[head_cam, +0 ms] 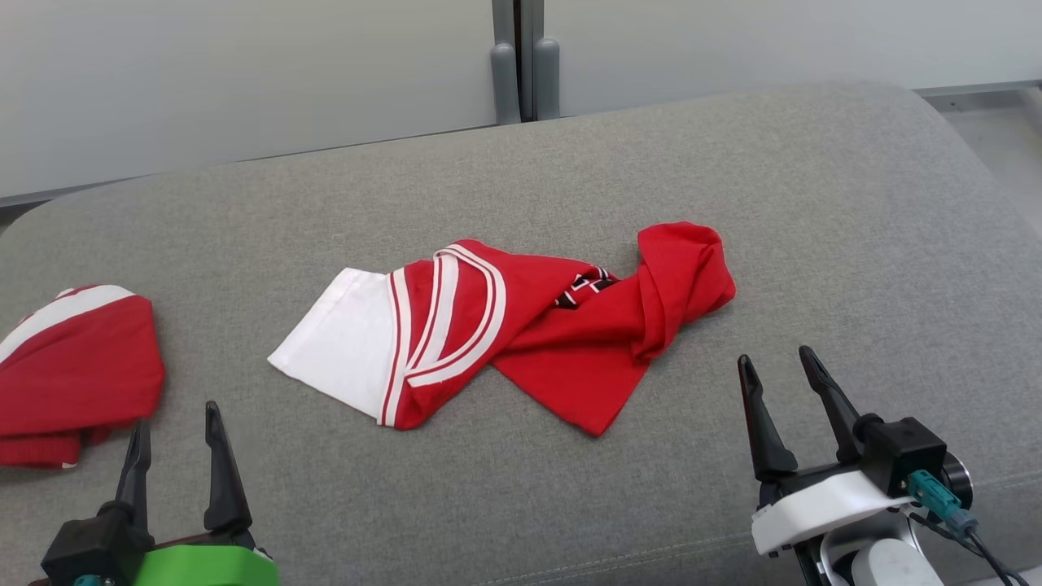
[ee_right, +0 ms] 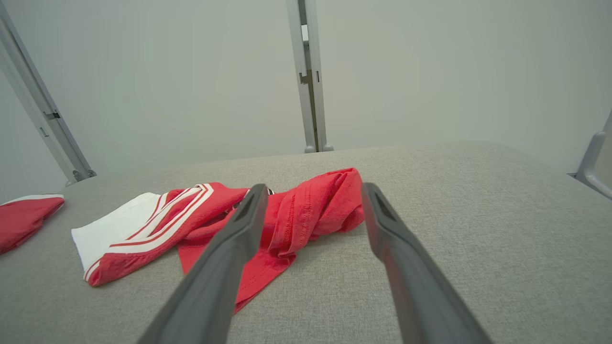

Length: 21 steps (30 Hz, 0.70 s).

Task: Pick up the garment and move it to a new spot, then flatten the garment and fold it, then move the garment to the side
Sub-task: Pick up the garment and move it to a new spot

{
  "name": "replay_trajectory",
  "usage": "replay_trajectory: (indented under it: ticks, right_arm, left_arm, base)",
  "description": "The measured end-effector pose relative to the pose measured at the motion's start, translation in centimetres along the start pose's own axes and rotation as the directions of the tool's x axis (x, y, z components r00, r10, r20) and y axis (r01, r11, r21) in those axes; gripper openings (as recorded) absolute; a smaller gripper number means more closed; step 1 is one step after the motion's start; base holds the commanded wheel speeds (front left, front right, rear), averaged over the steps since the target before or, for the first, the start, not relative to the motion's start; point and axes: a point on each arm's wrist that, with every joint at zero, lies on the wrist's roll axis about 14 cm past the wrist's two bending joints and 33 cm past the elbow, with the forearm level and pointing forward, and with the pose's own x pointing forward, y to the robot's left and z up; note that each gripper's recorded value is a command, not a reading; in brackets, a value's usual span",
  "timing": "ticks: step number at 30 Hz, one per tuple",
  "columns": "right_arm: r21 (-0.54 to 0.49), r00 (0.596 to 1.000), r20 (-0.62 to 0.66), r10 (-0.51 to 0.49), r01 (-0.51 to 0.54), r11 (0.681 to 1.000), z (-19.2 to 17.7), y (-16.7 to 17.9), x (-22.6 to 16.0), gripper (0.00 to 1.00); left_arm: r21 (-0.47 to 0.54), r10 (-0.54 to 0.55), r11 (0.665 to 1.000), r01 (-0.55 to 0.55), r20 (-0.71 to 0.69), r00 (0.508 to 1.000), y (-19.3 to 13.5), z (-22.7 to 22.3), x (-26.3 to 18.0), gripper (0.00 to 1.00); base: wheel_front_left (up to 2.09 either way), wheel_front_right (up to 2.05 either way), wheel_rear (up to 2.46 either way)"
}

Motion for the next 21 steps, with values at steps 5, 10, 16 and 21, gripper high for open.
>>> replay_trajectory:
  ticks: [5,10,16,21]
  right_arm:
    - [0.0,1.0,0.004,-0.005,0.005,1.0,0.16,-0.06,-0.62,1.0]
    - [0.0,1.0,0.0,-0.004,0.004,1.0,0.05,-0.01,-0.79,1.0]
    - [-0.001,1.0,-0.006,-0.004,0.004,1.0,-0.15,0.0,-0.8,1.0]
    - [-0.001,1.0,-0.009,-0.006,0.006,1.0,-0.26,-0.07,-0.74,1.0]
  left_arm:
    - [0.006,0.008,1.0,-0.008,0.004,1.0,0.31,0.19,-0.94,1.0]
    - [0.003,-0.003,1.0,0.003,0.005,1.0,-0.07,0.18,-1.01,1.0]
    - [0.0,-0.01,1.0,0.01,-0.004,1.0,-0.36,-0.15,-0.89,1.0]
    - [0.001,-0.008,1.0,0.008,-0.01,1.0,-0.3,-0.34,-0.86,1.0]
  base:
    - [0.0,0.0,0.0]
    - [0.0,0.0,0.0]
    - [0.0,0.0,0.0]
    - [0.0,0.0,0.0]
